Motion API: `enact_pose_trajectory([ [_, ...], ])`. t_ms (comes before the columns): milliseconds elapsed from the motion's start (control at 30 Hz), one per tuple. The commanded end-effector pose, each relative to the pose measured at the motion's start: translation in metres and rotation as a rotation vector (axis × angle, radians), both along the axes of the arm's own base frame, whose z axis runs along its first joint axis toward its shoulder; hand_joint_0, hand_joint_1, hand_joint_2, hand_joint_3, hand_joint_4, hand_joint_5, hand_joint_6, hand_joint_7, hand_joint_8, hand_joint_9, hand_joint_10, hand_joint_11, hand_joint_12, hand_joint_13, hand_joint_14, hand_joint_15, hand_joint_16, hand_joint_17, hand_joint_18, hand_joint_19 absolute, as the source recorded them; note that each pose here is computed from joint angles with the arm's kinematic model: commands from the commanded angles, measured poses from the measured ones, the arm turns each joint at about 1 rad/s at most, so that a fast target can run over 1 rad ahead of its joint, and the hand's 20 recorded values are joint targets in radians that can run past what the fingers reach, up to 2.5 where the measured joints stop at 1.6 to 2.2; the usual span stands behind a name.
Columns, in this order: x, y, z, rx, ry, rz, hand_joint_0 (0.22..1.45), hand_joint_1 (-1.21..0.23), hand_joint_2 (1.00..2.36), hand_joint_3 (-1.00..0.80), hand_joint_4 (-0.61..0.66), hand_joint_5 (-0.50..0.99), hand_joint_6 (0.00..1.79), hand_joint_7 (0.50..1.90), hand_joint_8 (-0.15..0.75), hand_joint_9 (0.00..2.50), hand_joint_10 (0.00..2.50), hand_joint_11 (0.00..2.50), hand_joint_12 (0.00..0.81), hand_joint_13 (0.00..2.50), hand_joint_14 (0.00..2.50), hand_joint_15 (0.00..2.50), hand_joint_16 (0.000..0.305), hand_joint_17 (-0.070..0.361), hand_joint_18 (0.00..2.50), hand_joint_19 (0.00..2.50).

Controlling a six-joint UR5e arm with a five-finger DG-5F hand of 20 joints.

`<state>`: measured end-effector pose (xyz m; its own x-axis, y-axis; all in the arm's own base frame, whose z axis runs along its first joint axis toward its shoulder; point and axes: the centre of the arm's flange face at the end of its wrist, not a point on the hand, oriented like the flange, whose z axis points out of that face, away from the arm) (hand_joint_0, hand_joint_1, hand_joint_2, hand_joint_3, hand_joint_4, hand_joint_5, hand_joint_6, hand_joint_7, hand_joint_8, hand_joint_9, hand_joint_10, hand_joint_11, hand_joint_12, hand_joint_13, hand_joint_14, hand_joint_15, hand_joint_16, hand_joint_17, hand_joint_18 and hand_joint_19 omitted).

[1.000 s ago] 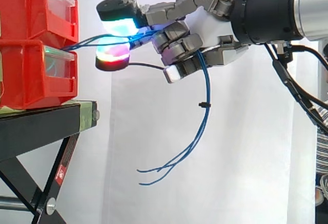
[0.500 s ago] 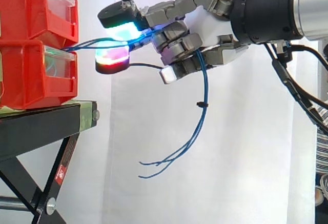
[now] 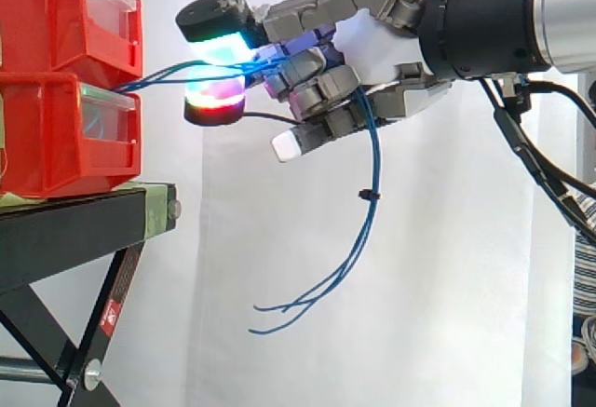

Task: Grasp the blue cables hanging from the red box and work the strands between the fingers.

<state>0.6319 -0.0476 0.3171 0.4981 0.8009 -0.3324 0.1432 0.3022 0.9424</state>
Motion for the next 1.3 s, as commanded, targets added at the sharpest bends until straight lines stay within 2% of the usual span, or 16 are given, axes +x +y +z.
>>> enact_pose_trajectory([
  [0,0.0001,0.0008,0.0006,0.001,-0.002,0.002,0.81,-0.80,1.01,-0.27,0.18,0.19,0.93,1.19,0.487,0.36,2.50,2.50,0.530,0.84,2.50,1.61,0.071,0.160,1.21,0.56],
  [67,0.0003,-0.0001,-0.0003,0.000,-0.001,0.000,0.81,-0.80,1.02,-0.24,0.16,0.20,0.95,1.18,0.483,0.39,2.50,2.50,0.528,0.84,2.50,1.60,0.069,0.155,1.22,0.58],
  [200,0.0002,0.0008,-0.0004,0.000,0.001,0.002,0.90,-0.77,1.03,0.13,0.10,0.15,1.13,1.07,0.492,0.46,2.50,2.50,0.540,0.95,2.50,1.54,0.075,0.168,1.36,0.43],
  [333,0.0000,-0.0002,-0.0005,-0.001,0.002,0.000,0.84,-0.75,1.18,0.08,0.15,0.16,1.12,1.09,0.488,0.50,2.50,2.50,0.539,0.98,2.50,1.53,0.077,0.174,1.39,0.42],
  [400,-0.0003,-0.0003,0.0004,0.000,0.001,0.000,0.80,-0.72,1.08,-0.05,0.18,0.19,1.08,1.08,0.487,0.52,2.50,2.50,0.551,1.01,2.50,1.56,0.083,0.187,1.43,0.34],
  [467,0.0002,0.0010,-0.0005,-0.001,0.002,0.005,0.81,-0.72,1.03,-0.07,0.16,0.23,0.97,1.13,0.487,0.53,2.50,2.50,0.544,1.00,2.50,1.53,0.084,0.188,1.43,0.33],
  [533,0.0004,0.0005,-0.0005,-0.001,0.002,0.008,0.82,-0.68,1.11,-0.01,0.13,0.29,0.81,1.19,0.476,0.55,2.50,2.50,0.533,1.01,2.50,1.52,0.080,0.181,1.43,0.34],
  [567,0.0004,0.0005,-0.0005,-0.001,0.002,0.008,0.83,-0.65,1.16,0.01,0.14,0.34,0.60,1.26,0.472,0.55,2.50,2.50,0.531,1.00,2.50,1.52,0.077,0.174,1.42,0.38],
  [600,-0.0001,0.0013,-0.0002,-0.001,0.002,0.009,1.01,-0.60,1.00,0.16,0.17,0.46,0.15,1.42,0.444,0.58,2.50,2.50,0.497,0.96,2.50,1.59,0.062,0.139,1.34,0.58],
  [667,0.0001,0.0004,0.0004,-0.001,0.001,0.008,1.03,-0.59,1.00,0.10,0.21,0.52,0.00,1.43,0.427,0.58,2.50,2.50,0.491,0.96,2.50,1.64,0.059,0.134,1.32,0.63],
  [900,0.0001,-0.0006,0.0004,0.002,-0.001,0.006,0.94,-0.64,1.01,-0.09,0.27,0.50,0.01,1.35,0.460,0.57,2.50,2.50,0.523,0.98,2.50,1.67,0.067,0.150,1.35,0.60],
  [1033,0.0002,-0.0015,-0.0005,0.002,0.000,0.005,0.92,-0.75,1.02,-0.13,0.23,0.43,0.00,1.48,0.462,0.47,2.50,2.50,0.510,0.89,2.50,1.69,0.060,0.135,1.31,0.80],
  [1067,0.0001,-0.0015,0.0006,0.002,-0.003,0.005,0.94,-0.76,1.02,-0.11,0.22,0.37,0.15,1.42,0.455,0.46,2.50,2.50,0.506,0.89,2.50,1.69,0.058,0.131,1.31,0.84],
  [1100,0.0003,-0.0024,-0.0004,0.002,-0.001,0.003,1.05,-0.78,1.02,-0.02,0.19,0.24,0.57,1.27,0.451,0.44,2.50,2.50,0.488,0.86,2.50,1.66,0.053,0.118,1.27,0.92],
  [1233,0.0002,-0.0034,-0.0004,0.002,-0.001,0.002,1.03,-0.78,1.01,0.07,0.20,0.21,0.76,1.22,0.445,0.45,2.50,2.50,0.498,0.90,2.50,1.69,0.056,0.127,1.32,0.93],
  [1267,0.0002,-0.0034,-0.0004,0.002,-0.001,0.002,0.97,-0.79,1.01,0.07,0.22,0.23,0.63,1.24,0.451,0.46,2.50,2.50,0.511,0.93,2.50,1.67,0.064,0.145,1.38,0.83],
])
